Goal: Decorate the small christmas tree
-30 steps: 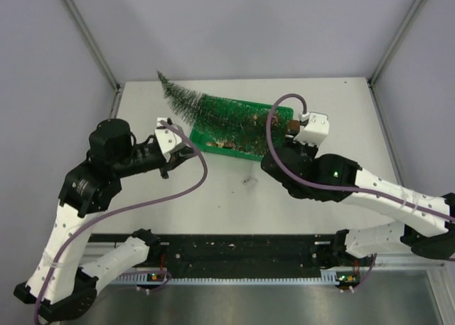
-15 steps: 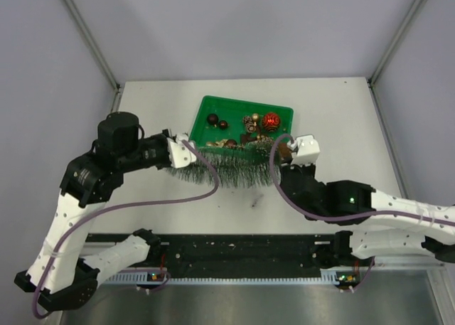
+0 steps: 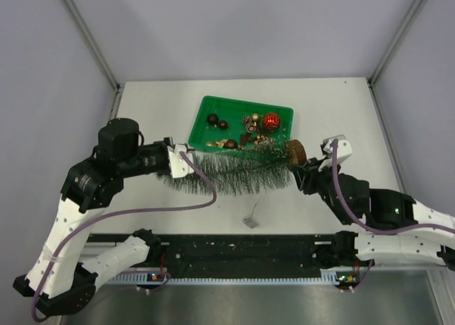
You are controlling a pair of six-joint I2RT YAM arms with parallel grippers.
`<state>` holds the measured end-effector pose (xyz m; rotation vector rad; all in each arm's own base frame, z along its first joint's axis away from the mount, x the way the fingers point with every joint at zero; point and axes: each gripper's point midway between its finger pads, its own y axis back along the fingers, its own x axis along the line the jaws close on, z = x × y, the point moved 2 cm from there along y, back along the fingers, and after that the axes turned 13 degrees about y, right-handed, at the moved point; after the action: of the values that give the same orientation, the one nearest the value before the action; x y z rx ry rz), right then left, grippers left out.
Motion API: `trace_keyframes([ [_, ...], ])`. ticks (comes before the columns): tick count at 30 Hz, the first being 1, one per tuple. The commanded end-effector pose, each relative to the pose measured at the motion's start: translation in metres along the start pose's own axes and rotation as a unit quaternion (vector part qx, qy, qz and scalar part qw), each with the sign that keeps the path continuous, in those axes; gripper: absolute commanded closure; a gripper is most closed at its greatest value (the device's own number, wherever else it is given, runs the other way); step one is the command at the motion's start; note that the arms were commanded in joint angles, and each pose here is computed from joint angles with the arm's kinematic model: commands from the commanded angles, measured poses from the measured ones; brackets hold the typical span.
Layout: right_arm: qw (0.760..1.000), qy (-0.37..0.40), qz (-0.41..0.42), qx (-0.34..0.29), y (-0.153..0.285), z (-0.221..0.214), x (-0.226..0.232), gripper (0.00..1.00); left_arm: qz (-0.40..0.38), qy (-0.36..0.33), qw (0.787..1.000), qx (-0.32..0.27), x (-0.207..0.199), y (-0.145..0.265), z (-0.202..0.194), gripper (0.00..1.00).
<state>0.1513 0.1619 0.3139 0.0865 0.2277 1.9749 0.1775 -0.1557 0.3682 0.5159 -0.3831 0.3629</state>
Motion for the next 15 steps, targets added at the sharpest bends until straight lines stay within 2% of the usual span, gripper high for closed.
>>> trace_keyframes([
  [1, 0.997, -0.066, -0.002, -0.029, 0.007, 0.011, -0.007, 1.00, -0.012, 0.079, 0.996, -0.038, 0.002, 0.001, 0.026, 0.98],
  [6, 0.997, -0.075, -0.011, -0.034, 0.013, 0.010, -0.018, 1.00, -0.065, 0.153, 0.984, -0.062, -0.012, 0.008, 0.047, 0.93],
  [10, 0.996, -0.079, -0.022, -0.039, 0.018, 0.013, -0.029, 1.00, -0.146, 0.208, 0.965, -0.068, -0.022, 0.016, 0.061, 0.89],
  [12, 0.995, -0.082, -0.026, -0.041, 0.021, 0.014, -0.034, 1.00, -0.172, 0.222, 0.957, -0.071, -0.026, 0.020, 0.066, 0.85],
  [13, 0.995, -0.086, -0.025, -0.043, 0.023, 0.015, -0.036, 1.00, -0.182, 0.223, 0.955, -0.070, -0.028, 0.020, 0.066, 0.80],
  [15, 0.995, -0.088, -0.027, -0.045, 0.025, 0.016, -0.039, 1.00, -0.193, 0.225, 0.953, -0.071, -0.033, 0.020, 0.065, 0.79],
])
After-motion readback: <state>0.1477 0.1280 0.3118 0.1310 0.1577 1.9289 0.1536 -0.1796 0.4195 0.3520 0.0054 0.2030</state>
